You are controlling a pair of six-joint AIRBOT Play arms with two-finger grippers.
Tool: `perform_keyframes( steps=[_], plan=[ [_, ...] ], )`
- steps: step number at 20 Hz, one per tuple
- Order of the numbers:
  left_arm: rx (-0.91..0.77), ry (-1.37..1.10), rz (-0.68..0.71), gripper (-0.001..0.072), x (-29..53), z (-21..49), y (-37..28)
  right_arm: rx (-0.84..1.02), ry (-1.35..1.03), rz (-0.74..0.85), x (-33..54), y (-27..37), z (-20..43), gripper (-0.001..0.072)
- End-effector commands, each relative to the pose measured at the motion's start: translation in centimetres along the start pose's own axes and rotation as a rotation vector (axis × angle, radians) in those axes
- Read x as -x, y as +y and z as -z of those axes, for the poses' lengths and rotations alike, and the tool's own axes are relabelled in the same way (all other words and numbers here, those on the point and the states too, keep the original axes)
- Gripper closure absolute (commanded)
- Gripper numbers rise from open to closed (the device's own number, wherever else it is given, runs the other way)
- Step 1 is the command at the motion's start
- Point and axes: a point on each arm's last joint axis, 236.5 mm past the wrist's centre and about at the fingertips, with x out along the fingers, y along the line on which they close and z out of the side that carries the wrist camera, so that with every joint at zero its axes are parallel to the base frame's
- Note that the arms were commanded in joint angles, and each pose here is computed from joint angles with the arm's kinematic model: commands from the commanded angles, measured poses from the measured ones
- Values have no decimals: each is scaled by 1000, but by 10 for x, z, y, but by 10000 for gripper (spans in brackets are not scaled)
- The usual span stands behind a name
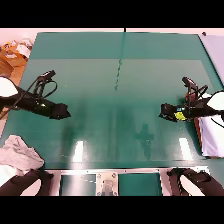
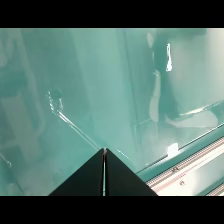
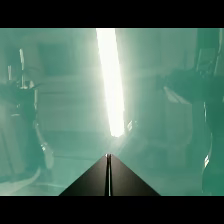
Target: Fold the shirts.
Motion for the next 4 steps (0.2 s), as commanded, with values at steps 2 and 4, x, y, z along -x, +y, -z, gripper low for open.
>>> perform_keyframes(
  steps=[2, 4],
  plan=[
    [2, -12, 1, 684, -1, 0, 0, 7, -1, -9, -1, 3, 2, 698],
    [2, -12, 1, 684, -1, 0, 0, 7, -1, -9, -1, 3, 2, 698]
  ],
)
